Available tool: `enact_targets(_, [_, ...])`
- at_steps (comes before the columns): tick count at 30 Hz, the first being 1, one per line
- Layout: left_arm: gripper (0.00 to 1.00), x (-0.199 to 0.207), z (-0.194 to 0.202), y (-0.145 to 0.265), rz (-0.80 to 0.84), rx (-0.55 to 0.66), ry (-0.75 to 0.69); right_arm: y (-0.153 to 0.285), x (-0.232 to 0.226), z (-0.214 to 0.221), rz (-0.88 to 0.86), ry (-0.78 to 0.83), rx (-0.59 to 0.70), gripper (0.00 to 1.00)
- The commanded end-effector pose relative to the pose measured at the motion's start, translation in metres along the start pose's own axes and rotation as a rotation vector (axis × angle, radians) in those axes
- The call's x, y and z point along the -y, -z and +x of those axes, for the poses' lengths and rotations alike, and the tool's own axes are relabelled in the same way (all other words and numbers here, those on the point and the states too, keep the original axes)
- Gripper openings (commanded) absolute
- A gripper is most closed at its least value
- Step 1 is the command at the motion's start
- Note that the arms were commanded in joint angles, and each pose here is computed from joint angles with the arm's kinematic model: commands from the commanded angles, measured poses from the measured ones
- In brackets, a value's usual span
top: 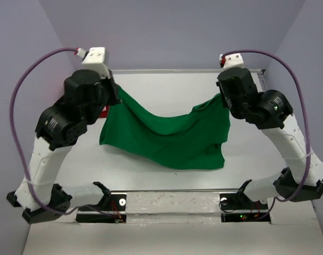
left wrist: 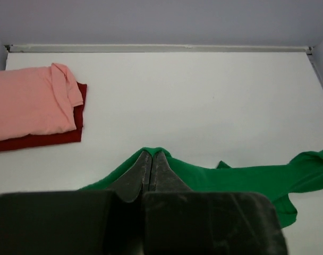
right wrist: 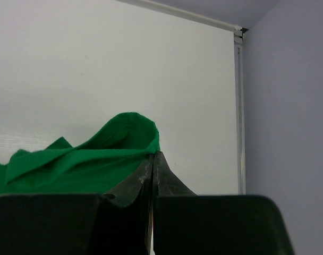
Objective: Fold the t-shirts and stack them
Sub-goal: Flatten the tshirt out
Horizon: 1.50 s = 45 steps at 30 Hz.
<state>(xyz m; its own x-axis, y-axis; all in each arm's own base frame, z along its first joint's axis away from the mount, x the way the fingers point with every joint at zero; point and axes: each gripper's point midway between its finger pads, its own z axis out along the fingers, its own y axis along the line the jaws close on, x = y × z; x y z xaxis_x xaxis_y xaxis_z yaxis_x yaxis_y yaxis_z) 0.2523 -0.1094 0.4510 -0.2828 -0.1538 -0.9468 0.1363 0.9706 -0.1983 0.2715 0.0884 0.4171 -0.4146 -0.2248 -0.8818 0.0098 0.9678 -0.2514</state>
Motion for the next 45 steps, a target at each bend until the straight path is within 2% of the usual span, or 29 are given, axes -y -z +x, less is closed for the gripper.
enact_targets(1, [0.0,0.025,-0.044,-0.001,-0.037,0.096,-0.086,0.039,0.038,-0.048,0.093,-0.075,0.182,0.0])
enact_targets(2, [0.0,0.029,-0.065,0.011,-0.021,0.146,-0.061,0.051,0.052,-0.055,0.116,-0.109,0.223,0.0])
enact_targets(3, [0.0,0.037,-0.062,0.006,-0.028,0.135,-0.079,0.056,0.07,-0.054,0.194,-0.098,0.233,0.0])
enact_targets(6, [0.0,0.056,-0.061,0.011,-0.018,0.146,-0.091,0.065,0.09,-0.046,0.258,-0.081,0.252,0.0])
enact_targets(10, [0.0,0.07,-0.055,0.014,0.019,0.127,-0.068,0.078,0.102,-0.048,0.22,-0.136,0.28,0.0])
enact_targets(13, [0.0,0.063,-0.064,0.019,0.002,0.166,-0.042,0.094,0.101,-0.072,0.11,-0.237,0.356,0.0])
enact_targets(22, [0.0,0.076,-0.109,0.011,0.017,0.275,-0.048,0.078,0.056,-0.148,0.049,-0.173,0.5,0.0])
enact_targets(26, [0.0,0.075,-0.111,0.003,-0.001,0.28,-0.059,0.078,0.06,-0.17,0.129,-0.142,0.558,0.0])
enact_targets(27, [0.0,0.072,-0.109,0.003,-0.01,0.277,-0.068,0.069,0.056,-0.165,0.171,-0.072,0.532,0.0])
enact_targets(32, [0.0,0.045,-0.094,-0.005,-0.1,0.243,-0.107,0.068,0.059,-0.158,0.208,-0.037,0.527,0.0])
enact_targets(35, [0.0,0.031,-0.086,-0.011,-0.101,0.218,-0.09,0.064,0.062,-0.144,0.244,0.007,0.5,0.0])
enact_targets(38, [0.0,0.008,-0.057,-0.032,-0.173,0.146,-0.118,0.065,0.071,-0.128,0.259,0.004,0.482,0.0])
enact_targets(42, [0.0,-0.015,-0.048,-0.046,-0.214,0.12,-0.121,0.052,0.07,-0.087,0.262,0.053,0.431,0.0])
enact_targets(43, [0.0,-0.016,-0.045,-0.05,-0.21,0.108,-0.123,0.033,0.056,-0.066,0.255,0.11,0.389,0.0])
enact_targets(45, [0.0,-0.018,-0.042,-0.06,-0.21,0.091,-0.125,0.021,0.045,-0.047,0.225,0.116,0.372,0.0])
